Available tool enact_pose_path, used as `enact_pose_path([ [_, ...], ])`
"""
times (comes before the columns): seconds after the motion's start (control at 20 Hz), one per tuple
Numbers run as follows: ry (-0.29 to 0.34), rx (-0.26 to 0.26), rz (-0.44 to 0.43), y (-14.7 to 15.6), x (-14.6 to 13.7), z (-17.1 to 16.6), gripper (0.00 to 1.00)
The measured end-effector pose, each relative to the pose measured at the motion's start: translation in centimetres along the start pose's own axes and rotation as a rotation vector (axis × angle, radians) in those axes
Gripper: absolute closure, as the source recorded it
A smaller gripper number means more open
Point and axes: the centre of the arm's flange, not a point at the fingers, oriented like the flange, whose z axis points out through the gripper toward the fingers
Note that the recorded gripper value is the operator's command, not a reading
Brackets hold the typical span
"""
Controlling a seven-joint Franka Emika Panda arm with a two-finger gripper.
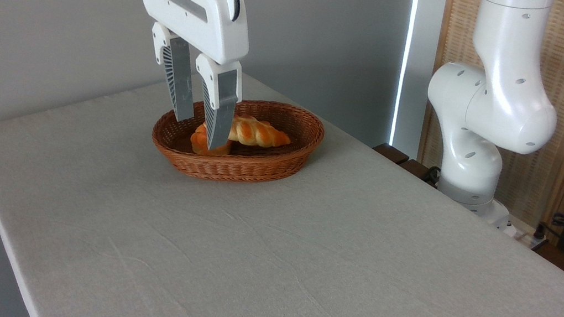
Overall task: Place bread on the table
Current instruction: 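Lower the gripper into the basket over the braided bread roll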
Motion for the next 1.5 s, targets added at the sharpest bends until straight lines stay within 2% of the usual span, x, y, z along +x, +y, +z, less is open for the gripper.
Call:
enact_pose_path([
  [0.1, 0.002, -0.005, 0.017, 1.0, 0.4, 0.0, 0.0],
  [0.45, 0.031, -0.047, 0.135, 9.0, 2.6, 2.0, 0.0],
  [0.5, 0.046, -0.047, 0.163, 11.5, 2.8, 3.2, 0.0],
  [0.7, 0.068, -0.059, 0.224, 16.2, 3.2, 5.7, 0.0],
  [0.9, 0.057, -0.064, 0.301, 20.5, 3.7, 7.7, 0.0],
  [1.2, 0.002, -0.087, 0.383, 25.0, 3.2, 10.5, 0.0],
  [1.5, -0.016, -0.075, 0.402, 26.7, 0.9, 13.3, 0.0],
])
